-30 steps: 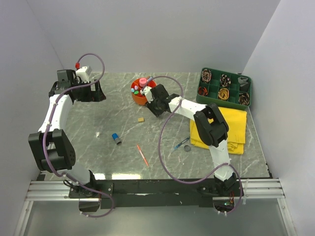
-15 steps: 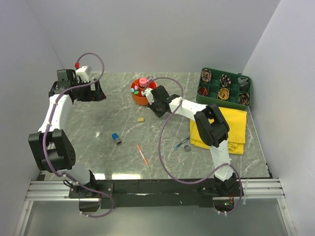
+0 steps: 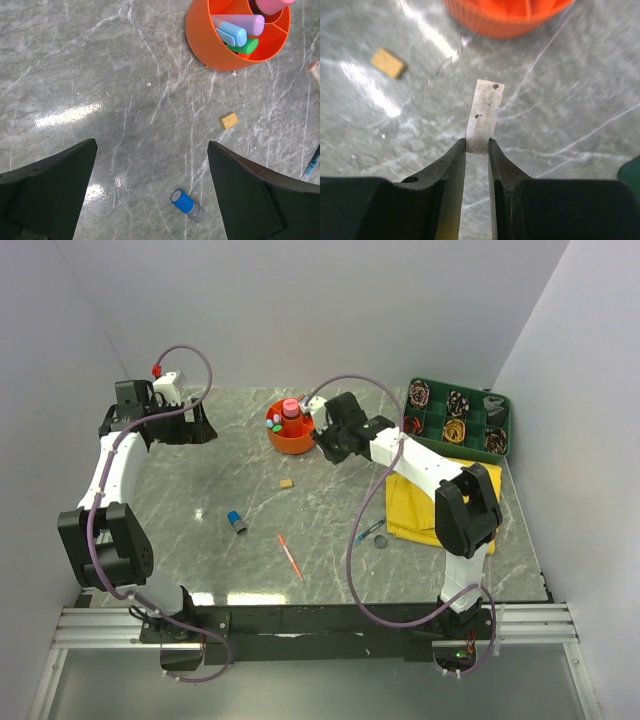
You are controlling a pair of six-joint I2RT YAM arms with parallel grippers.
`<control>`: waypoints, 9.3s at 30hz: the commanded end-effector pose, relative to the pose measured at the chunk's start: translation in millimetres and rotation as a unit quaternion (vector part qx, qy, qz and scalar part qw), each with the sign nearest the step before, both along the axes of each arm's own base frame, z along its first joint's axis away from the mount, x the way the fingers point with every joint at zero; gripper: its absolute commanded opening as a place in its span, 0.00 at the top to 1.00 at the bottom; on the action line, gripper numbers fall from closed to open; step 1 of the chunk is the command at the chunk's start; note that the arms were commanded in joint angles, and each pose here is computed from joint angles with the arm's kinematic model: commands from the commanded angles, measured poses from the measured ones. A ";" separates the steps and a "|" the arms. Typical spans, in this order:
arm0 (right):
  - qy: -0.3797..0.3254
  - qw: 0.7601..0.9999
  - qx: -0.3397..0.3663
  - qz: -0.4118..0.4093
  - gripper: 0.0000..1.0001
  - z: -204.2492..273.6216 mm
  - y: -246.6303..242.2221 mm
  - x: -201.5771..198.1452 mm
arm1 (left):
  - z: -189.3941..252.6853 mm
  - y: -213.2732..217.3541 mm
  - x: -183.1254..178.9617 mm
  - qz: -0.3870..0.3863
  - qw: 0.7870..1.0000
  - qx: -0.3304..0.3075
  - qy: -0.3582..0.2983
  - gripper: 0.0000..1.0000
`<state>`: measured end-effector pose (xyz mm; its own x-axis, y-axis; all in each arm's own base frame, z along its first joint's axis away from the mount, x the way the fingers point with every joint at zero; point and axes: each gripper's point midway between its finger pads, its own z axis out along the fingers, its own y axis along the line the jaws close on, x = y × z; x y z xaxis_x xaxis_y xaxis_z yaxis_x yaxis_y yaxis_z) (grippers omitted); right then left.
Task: Sort the stationery into containers
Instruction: Pick up the stationery from the center of the board, then place the stationery in the storage box, then pick up the stationery from the center of the board, then place the stationery in the storage box, then pick up the pen from the center of the board.
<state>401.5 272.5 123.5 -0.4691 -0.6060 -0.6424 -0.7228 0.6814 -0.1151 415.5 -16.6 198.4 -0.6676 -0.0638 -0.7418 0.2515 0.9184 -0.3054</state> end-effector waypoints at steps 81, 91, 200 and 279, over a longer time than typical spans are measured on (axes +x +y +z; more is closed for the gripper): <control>-0.052 0.850 -0.088 0.517 0.36 -39.8 116.8 -25.1 | 15.3 15.9 -32.3 0.020 0.999 -0.017 -0.025 0.01; -0.035 0.852 -0.102 0.512 0.39 -69.1 125.9 -19.1 | 2.3 15.6 -33.1 0.019 1.000 -0.022 -0.008 0.01; -0.190 0.965 0.058 0.173 0.94 84.6 47.1 149.9 | 16.7 36.4 8.1 0.047 0.997 -0.051 -0.022 0.00; 0.042 0.996 0.069 0.049 0.52 11.3 -95.6 -121.9 | -37.9 -182.9 -102.3 -0.293 0.950 0.099 0.027 0.01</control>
